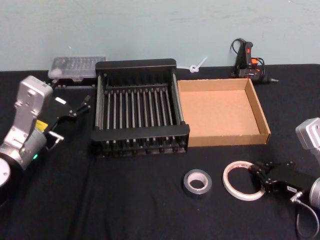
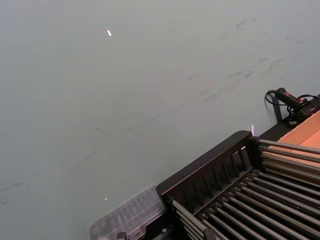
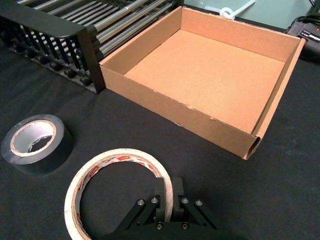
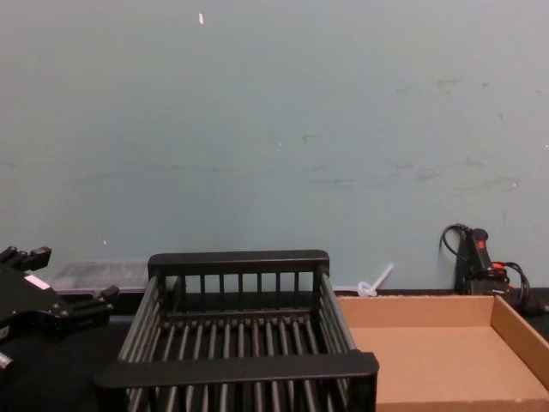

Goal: Pick up the white tape and place it into the black box , Pick up the silver tape and place it into the brown box.

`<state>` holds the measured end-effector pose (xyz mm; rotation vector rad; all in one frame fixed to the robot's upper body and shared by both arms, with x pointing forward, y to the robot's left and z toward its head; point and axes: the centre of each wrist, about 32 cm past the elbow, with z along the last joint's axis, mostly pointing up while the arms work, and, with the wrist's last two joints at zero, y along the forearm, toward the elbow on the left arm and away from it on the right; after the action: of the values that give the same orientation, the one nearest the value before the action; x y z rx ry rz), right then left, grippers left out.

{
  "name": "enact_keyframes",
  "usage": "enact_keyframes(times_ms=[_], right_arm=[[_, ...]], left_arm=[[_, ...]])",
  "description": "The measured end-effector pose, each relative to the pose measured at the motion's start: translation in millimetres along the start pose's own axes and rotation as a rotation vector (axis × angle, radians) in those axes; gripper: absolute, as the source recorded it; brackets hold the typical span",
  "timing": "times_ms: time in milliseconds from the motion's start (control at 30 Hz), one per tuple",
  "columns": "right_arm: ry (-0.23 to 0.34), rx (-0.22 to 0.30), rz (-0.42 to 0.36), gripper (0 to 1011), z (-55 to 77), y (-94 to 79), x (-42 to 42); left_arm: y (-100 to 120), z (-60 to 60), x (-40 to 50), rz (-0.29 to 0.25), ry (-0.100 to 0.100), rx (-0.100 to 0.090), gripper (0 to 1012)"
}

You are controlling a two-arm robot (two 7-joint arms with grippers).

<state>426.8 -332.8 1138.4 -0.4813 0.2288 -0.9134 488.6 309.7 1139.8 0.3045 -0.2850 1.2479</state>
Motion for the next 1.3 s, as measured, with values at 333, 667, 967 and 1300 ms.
enact_keyframes(times_ms=[333, 667, 967, 1300], right_arm=[[0.0, 0.0, 0.0, 97, 0.0, 0.0, 0.0], [-0.002, 0.003, 0.001, 97, 0.0, -0.3, -0.4], [-0.002, 0.067, 0.01, 97, 8.4, -3.6, -2.4], [-0.008, 0.135, 0.021, 97, 23.9, 2.5, -6.0]], left_arm=[[0.0, 0.0, 0.0, 0.0, 0.0, 0.0, 1001], [0.0, 0.0, 0.0, 0.0, 0.0, 0.0, 1001], [0.0, 0.0, 0.0, 0.0, 0.0, 0.0, 1001], [0.0, 0.0, 0.0, 0.0, 0.0, 0.0, 1001]])
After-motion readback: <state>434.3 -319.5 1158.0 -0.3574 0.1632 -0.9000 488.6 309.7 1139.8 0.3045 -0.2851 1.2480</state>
